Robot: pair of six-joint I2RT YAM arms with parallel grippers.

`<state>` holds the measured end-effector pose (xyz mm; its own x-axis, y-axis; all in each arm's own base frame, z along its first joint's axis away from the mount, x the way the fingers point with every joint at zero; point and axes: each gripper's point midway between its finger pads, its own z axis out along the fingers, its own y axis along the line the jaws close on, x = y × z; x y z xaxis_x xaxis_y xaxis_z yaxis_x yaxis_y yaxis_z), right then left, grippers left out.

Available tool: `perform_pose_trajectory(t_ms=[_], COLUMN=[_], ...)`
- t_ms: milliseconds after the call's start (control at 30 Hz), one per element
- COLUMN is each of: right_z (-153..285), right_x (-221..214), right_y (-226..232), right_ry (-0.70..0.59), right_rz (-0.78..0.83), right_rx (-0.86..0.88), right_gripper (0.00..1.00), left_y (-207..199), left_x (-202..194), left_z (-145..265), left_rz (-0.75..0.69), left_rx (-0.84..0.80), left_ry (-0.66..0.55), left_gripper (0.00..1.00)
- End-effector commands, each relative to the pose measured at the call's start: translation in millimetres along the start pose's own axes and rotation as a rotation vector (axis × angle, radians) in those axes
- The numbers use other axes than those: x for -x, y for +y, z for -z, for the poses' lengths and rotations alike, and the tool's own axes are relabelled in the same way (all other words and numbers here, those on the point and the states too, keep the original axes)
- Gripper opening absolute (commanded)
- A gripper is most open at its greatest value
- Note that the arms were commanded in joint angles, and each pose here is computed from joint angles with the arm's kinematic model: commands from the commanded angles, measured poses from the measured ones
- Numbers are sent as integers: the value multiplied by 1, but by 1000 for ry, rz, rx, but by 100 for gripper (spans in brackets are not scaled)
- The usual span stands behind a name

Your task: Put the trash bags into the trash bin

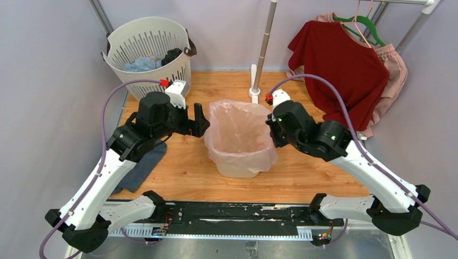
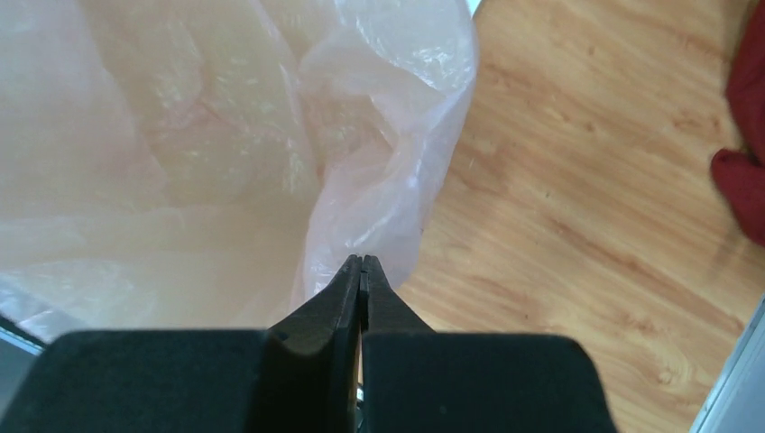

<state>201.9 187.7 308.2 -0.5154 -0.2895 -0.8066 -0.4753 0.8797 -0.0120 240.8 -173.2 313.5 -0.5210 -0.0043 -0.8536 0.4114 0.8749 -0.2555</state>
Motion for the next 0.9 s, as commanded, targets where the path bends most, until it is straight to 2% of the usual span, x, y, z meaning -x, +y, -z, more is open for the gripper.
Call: perform_pose_trajectory(t_ms=[0,133,333,433,633,700,767,867], right_z=[-10,-11,15,23,25,27,27,29], right_x=[-32,-34,1,6,-16,-29,-38,-46], right_y=[6,3,2,11,50,59,57,52], right_ry=[114,129,7,-11,63,101,119,130], right_rz=[0,1,-29,-38,-28,-21,-21,-19], right_rx=[3,-15,21,86,307,365,362,343], right_gripper=[0,0,0,6,10,15,22,21], left_y=[-1,0,-3,-3,0,0,1,1], left_x=[-6,-9,0,-2,-7,-8,-9,-9], left_z=[4,2,10,10,6,5,4,2], left_rz=[-1,2,1,0,0,-2,-2,-2], left_rx=[-16,-14,-27,-25,-16,-11,-8,-6], left_ry=[14,24,-7,-1,15,17,21,26], left_gripper=[100,100,100,100,100,100,100,100])
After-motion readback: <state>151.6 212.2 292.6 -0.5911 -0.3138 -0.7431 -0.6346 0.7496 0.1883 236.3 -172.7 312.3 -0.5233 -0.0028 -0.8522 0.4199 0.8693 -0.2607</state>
